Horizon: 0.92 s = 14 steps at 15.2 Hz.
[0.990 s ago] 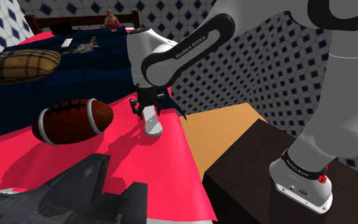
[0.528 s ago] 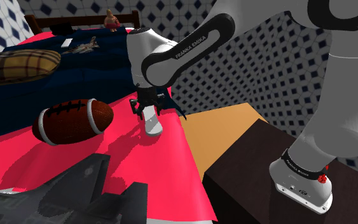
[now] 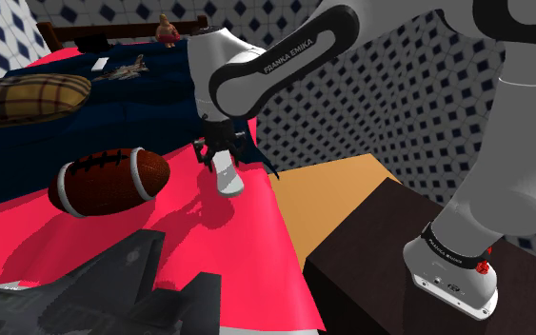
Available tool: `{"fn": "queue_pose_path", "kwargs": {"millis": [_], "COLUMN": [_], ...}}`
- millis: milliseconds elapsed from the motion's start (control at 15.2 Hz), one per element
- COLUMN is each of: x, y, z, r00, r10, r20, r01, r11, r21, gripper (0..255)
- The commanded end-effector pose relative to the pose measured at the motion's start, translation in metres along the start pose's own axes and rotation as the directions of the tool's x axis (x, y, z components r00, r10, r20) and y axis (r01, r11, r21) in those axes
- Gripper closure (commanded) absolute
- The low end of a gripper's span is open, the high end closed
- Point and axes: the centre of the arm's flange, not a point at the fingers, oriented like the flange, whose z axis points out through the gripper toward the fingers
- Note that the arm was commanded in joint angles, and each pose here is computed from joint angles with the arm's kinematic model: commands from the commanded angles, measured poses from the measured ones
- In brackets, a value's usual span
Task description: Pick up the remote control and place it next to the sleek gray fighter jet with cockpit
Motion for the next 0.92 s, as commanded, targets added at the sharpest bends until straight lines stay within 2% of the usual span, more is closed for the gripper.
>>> {"fn": "queue_pose_path", "kwargs": {"millis": [0,858], "x": [0.000,-0.001], "y": [-0.001,-0.002], "z": [-0.010,-0.079], "r00": [1.000,1.000], "r10": [0.000,0.000], "r20": [0.000,0.000], "r01": [0.000,0.000], "r11": [1.000,1.000], "r21": [0.000,0.000], "gripper": [255,255]}}
